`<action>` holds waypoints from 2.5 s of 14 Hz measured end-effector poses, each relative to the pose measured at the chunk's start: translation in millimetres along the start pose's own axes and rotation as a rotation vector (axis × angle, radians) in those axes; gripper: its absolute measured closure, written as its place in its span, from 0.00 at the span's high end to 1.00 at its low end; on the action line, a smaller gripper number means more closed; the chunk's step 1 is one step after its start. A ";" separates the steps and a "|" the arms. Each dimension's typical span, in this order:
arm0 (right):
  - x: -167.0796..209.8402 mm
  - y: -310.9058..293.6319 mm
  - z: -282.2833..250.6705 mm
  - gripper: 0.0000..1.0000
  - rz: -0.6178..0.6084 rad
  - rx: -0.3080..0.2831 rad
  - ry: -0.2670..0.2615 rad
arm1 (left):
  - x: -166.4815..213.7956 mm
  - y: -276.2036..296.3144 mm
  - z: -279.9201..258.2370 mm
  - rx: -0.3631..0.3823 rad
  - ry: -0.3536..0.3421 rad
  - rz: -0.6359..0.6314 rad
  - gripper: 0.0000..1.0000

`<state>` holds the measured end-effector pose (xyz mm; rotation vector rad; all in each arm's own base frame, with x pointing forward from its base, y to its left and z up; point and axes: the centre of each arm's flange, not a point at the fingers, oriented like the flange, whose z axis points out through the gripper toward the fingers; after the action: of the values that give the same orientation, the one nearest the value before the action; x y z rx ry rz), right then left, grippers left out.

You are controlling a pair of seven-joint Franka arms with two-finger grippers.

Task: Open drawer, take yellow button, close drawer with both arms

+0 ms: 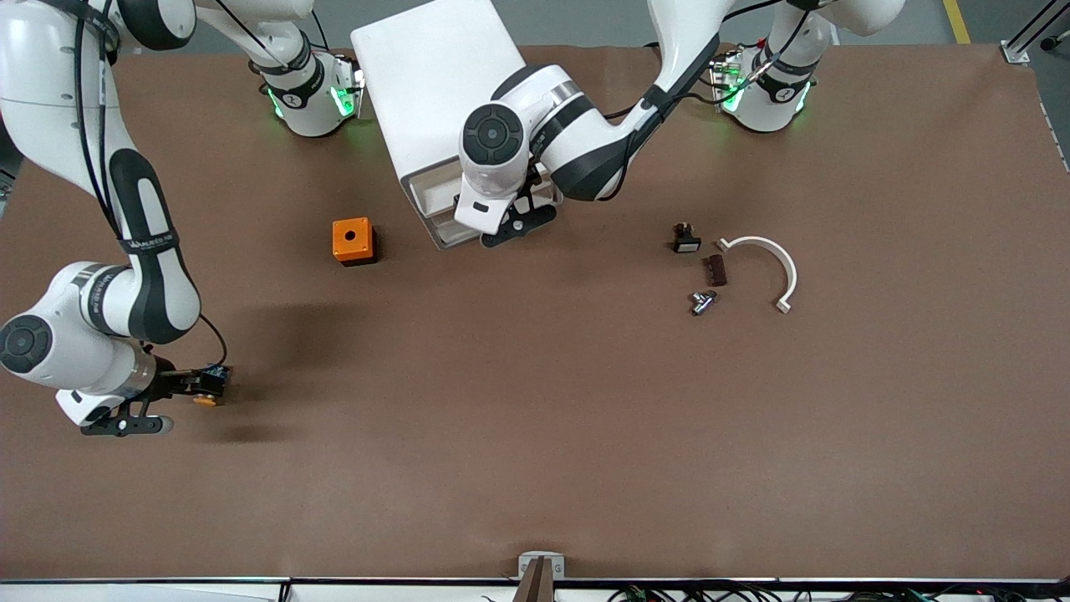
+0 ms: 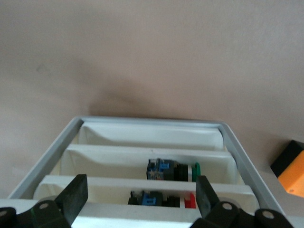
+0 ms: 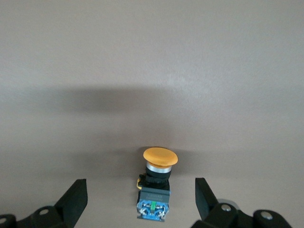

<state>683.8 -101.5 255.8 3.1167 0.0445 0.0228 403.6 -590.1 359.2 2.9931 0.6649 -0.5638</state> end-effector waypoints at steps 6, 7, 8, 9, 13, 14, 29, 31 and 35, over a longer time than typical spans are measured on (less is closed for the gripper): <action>-22.8 -2.5 -90.0 1.00 0.006 0.018 0.026 | 0.8 0.0 8.9 -0.014 -0.119 -0.047 1.00; -30.1 -3.4 -116.5 1.00 0.006 0.025 0.023 | 1.9 -0.9 11.7 -0.014 -0.144 -0.059 1.00; -37.7 -4.1 -145.0 1.00 0.006 0.030 0.026 | 3.2 -1.9 14.5 -0.014 -0.169 -0.072 1.00; -46.5 -5.6 -175.3 1.00 0.004 0.035 0.034 | 5.0 -2.8 16.5 -0.016 -0.193 -0.085 1.00; -88.8 -17.0 -275.0 1.00 0.006 0.054 0.059 | 16.0 -7.7 23.3 -0.026 -0.293 -0.145 1.00; -98.9 -17.7 -292.0 1.00 0.019 0.057 0.060 | 19.2 -9.3 25.6 -0.027 -0.317 -0.161 1.00; -147.8 -36.7 -385.2 1.00 0.026 0.046 0.103 | 54.6 -20.1 18.6 -0.045 -0.309 -0.218 1.00; -148.3 -31.3 -389.2 1.00 0.035 0.045 0.111 | 66.5 -22.9 3.2 -0.047 -0.184 -0.182 1.00; -144.3 -30.0 -385.3 1.00 0.038 0.044 0.115 | 95.2 -41.2 -69.7 -0.103 0.028 -0.095 1.00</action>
<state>533.0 -66.4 638.1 3.1562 -0.0124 0.2046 490.8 -507.0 393.1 2.8920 0.8159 -0.4768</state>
